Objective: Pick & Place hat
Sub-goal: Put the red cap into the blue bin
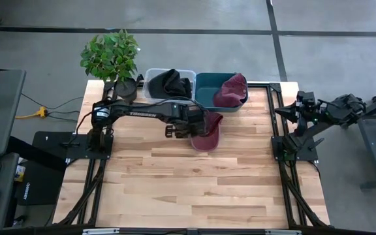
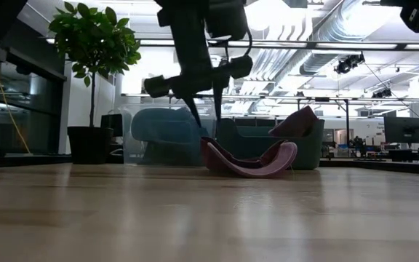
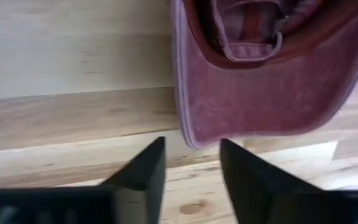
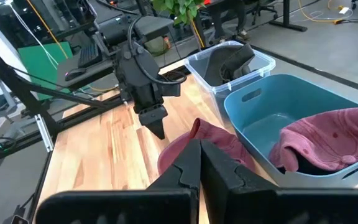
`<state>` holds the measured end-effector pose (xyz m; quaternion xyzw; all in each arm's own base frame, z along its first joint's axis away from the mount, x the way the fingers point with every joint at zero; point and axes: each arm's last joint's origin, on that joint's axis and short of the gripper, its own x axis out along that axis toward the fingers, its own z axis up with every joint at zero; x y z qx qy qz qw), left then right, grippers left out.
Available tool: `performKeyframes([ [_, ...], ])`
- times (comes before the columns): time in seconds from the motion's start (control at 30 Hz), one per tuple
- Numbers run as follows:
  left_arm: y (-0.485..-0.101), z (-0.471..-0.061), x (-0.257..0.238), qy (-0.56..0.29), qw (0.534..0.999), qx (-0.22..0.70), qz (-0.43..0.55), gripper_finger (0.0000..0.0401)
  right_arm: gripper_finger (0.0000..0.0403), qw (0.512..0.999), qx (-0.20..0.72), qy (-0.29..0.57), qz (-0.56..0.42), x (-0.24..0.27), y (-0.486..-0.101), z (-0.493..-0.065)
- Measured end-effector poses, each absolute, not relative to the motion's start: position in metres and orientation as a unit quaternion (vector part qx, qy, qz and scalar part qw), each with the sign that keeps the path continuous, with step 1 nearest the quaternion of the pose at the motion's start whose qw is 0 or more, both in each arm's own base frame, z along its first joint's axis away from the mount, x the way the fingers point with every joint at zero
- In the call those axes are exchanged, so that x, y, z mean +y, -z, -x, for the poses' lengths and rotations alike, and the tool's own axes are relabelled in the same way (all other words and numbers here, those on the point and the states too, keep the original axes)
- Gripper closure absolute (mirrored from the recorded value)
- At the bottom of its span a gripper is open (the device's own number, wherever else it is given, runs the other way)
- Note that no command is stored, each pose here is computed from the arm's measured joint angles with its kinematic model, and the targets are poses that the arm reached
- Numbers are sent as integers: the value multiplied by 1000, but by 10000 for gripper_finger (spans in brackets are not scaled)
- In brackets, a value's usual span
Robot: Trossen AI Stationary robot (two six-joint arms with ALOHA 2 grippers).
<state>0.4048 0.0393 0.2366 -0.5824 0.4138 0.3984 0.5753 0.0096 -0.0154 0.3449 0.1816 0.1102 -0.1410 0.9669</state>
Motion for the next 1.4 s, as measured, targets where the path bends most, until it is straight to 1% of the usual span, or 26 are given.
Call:
performKeyframes([
  [0.17, -237, -405, 47, -421, 571, 390, 587, 166, 403, 967, 110, 141, -181, -15, -345, -10],
  [0.23, -238, -406, 52, -424, 568, 372, 599, 133, 403, 967, 110, 141, -179, -15, -345, -10],
  [0.3, -239, -407, 61, -432, 559, 347, 617, 106, 403, 968, 110, 141, -177, -15, -345, -10],
  [0.4, -240, -409, 73, -439, 550, 315, 637, 83, 403, 968, 110, 141, -177, -15, -345, -10],
  [0.53, -235, -412, 88, -450, 535, 286, 655, 76, 403, 968, 109, 141, -178, -15, -345, -10],
  [0.73, -220, -412, 105, -462, 513, 294, 662, 75, 403, 968, 109, 141, -178, -15, -345, -10],
  [1.03, -212, -414, 106, -474, 503, 297, 658, 75, 403, 968, 109, 142, -177, -15, -345, -10],
  [1.13, -205, -412, 105, -486, 491, 313, 652, 75, 403, 968, 109, 143, -177, -15, -345, -10],
  [1.23, -207, -414, 104, -477, 497, 308, 656, 75, 403, 968, 109, 144, -175, -15, -345, -10],
  [1.4, -192, -419, 101, -479, 482, 320, 660, 75, 403, 968, 109, 145, -173, -16, -345, -10],
])
